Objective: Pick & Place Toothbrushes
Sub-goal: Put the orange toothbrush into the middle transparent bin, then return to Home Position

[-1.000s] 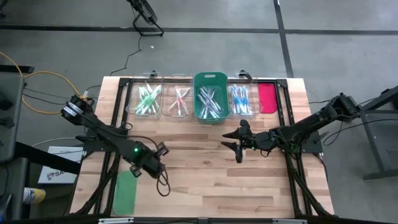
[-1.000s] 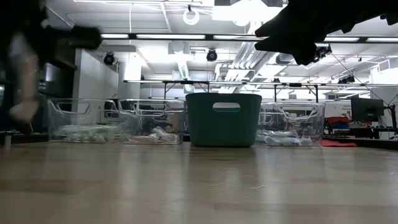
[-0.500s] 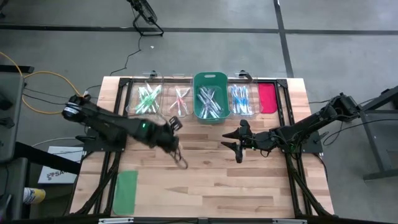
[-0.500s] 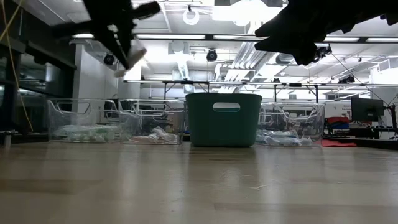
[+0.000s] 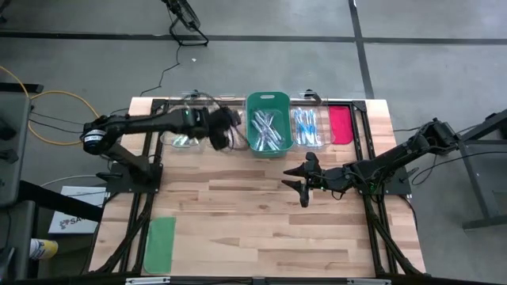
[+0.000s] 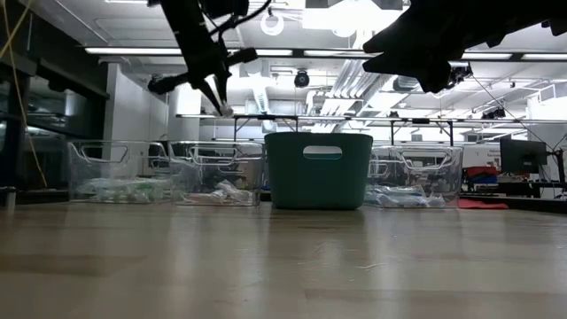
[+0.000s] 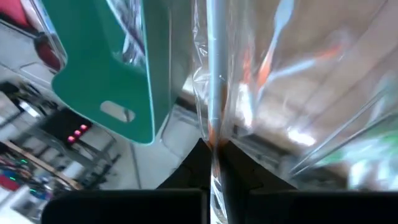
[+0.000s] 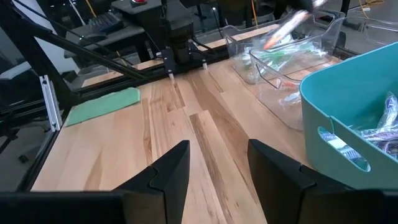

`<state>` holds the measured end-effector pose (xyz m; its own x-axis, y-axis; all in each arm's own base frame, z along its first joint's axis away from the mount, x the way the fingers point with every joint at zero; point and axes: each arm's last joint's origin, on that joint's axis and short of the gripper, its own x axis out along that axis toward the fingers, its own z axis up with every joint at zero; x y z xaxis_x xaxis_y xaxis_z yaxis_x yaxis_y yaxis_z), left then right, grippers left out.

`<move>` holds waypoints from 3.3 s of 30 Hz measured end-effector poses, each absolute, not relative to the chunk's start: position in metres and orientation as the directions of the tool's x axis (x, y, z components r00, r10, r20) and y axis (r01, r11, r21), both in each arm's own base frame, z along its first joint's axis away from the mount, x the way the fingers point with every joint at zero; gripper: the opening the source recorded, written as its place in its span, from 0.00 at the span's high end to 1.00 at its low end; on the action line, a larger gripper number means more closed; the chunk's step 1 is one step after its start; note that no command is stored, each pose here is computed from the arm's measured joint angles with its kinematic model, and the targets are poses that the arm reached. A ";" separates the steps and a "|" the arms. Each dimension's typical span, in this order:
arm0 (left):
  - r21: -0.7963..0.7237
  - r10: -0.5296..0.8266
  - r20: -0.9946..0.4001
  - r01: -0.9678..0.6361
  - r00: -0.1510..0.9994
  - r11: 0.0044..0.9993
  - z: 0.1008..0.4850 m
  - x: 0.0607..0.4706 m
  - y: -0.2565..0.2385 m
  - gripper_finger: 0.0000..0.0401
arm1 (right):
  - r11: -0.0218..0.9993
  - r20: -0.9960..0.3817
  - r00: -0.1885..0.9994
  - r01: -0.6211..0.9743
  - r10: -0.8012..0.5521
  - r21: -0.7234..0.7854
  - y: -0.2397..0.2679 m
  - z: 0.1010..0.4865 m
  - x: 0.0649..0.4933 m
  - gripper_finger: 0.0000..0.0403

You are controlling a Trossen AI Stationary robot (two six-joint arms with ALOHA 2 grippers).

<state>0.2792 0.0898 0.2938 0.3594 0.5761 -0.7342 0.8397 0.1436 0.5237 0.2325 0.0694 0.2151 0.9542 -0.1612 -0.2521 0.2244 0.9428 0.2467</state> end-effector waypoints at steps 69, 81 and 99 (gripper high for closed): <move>0.498 -0.224 -0.303 0.354 0.926 0.791 0.288 0.158 0.005 0.57 | 0.916 0.020 0.991 -0.129 0.131 0.380 0.043 0.234 0.208 0.61; 0.541 -0.137 -0.065 0.150 0.988 0.828 0.258 0.103 -0.009 0.57 | 0.914 0.197 0.980 -0.106 0.029 0.391 0.019 0.198 0.153 0.61; 0.540 -0.083 -0.010 0.076 0.996 0.838 0.227 0.073 -0.006 0.57 | 0.914 0.169 0.985 -0.110 0.047 0.390 0.013 0.185 0.109 0.61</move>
<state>0.0727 -0.0056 0.2273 0.9965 -0.0834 -0.0100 0.0756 0.8382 0.5401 0.1095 0.0134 0.1848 0.9845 0.0467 0.1690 -0.1103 0.9143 0.3898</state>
